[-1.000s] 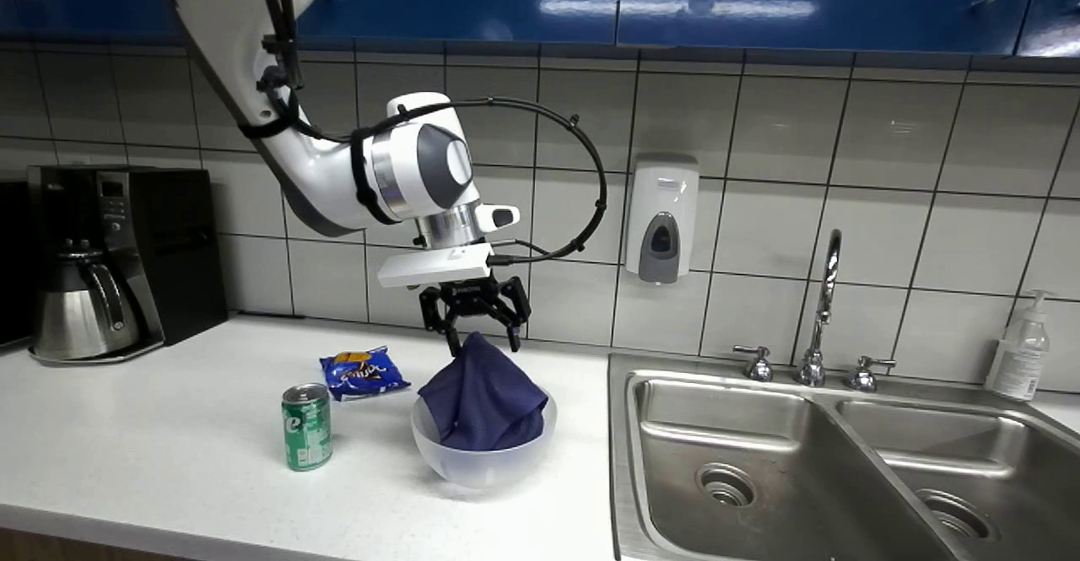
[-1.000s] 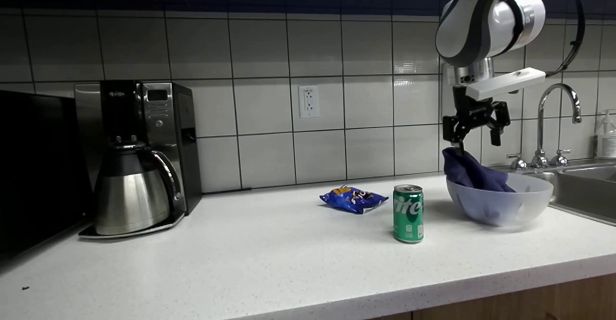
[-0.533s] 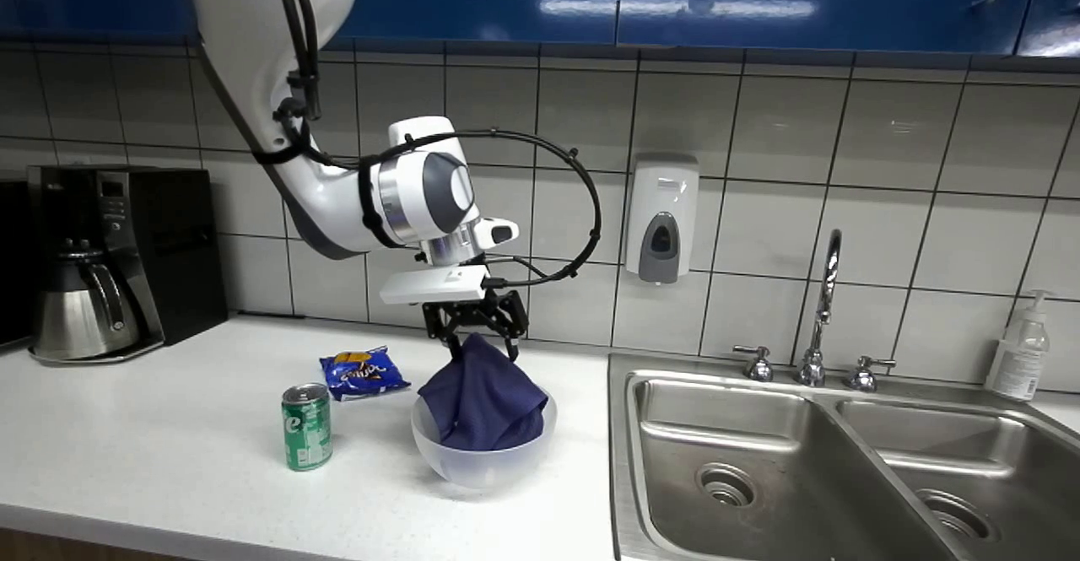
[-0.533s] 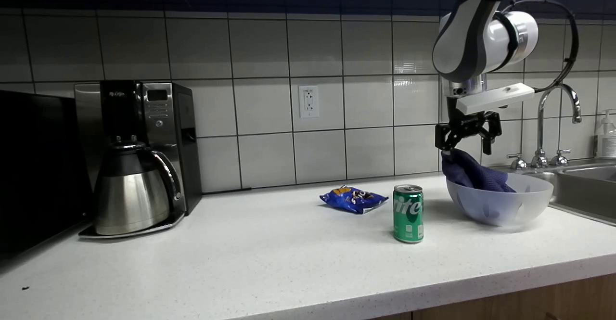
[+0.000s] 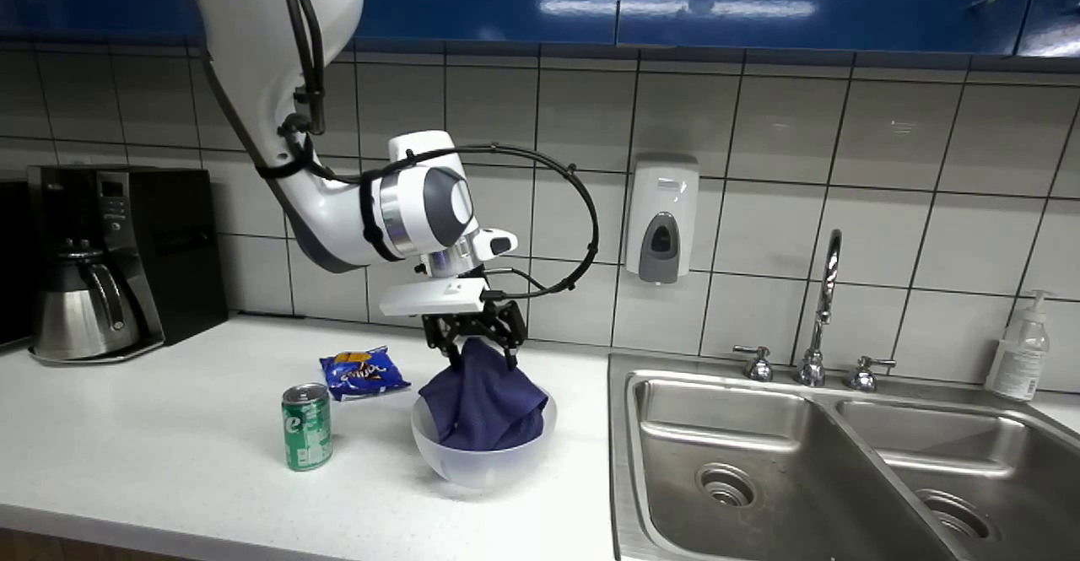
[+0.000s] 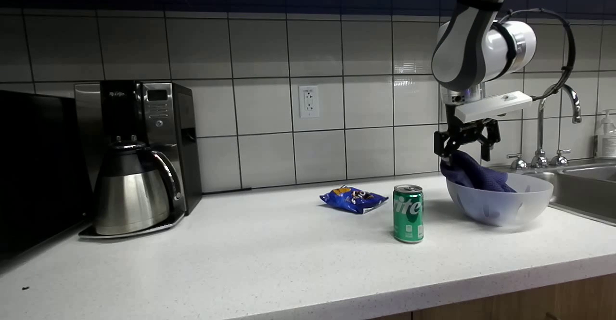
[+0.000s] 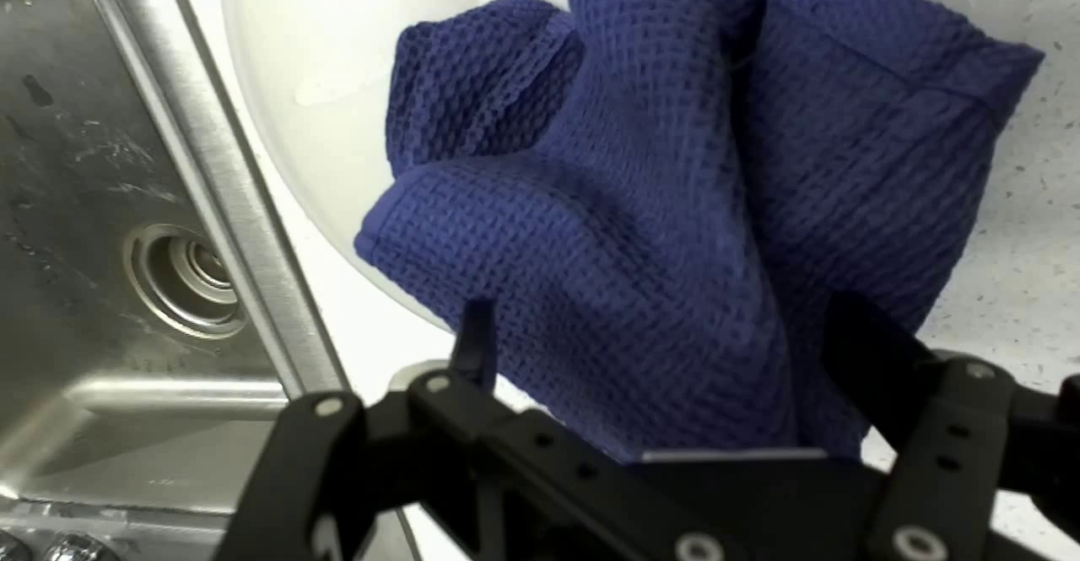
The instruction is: Remove the towel from the bowl
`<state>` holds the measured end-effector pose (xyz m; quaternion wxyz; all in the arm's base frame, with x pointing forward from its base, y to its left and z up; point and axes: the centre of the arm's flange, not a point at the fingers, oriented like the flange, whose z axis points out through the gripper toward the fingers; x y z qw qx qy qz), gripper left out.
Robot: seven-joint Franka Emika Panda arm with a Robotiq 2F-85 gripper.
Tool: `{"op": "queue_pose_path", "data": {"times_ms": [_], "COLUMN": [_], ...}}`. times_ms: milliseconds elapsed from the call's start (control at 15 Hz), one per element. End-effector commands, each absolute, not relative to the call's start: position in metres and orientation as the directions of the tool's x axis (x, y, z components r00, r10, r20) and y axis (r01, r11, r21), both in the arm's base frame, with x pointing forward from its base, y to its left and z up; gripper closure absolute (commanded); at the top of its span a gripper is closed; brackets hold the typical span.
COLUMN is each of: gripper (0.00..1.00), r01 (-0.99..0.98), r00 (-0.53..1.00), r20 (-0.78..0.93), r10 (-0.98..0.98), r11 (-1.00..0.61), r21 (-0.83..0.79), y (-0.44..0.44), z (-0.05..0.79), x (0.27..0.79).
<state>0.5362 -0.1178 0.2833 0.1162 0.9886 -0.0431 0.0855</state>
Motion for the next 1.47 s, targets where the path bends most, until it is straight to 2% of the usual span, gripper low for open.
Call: {"op": "queue_pose_path", "data": {"times_ms": [0, 333, 400, 467, 1067, 1133, 1400], "gripper": [0.00, 0.00, 0.06, 0.26, 0.95, 1.00, 0.99], "r01": [-0.122, -0.122, -0.121, -0.119, -0.091, -0.088, -0.069], "r00": [0.980, 0.983, 0.984, 0.984, 0.989, 0.989, 0.990], "r20": [0.182, 0.163, 0.160, 0.158, 0.141, 0.137, 0.137], "r10": [-0.078, -0.084, -0.082, -0.081, -0.055, -0.053, -0.031], "r11": [-0.963, -0.962, -0.962, -0.962, -0.961, -0.960, -0.956], "r21": [0.242, 0.244, 0.245, 0.246, 0.263, 0.267, 0.284], "y": [-0.120, -0.124, -0.124, -0.123, -0.120, -0.121, -0.121], "z": [0.280, 0.273, 0.272, 0.270, 0.264, 0.264, 0.282], "x": [0.536, 0.533, 0.532, 0.532, 0.525, 0.524, 0.517]}}
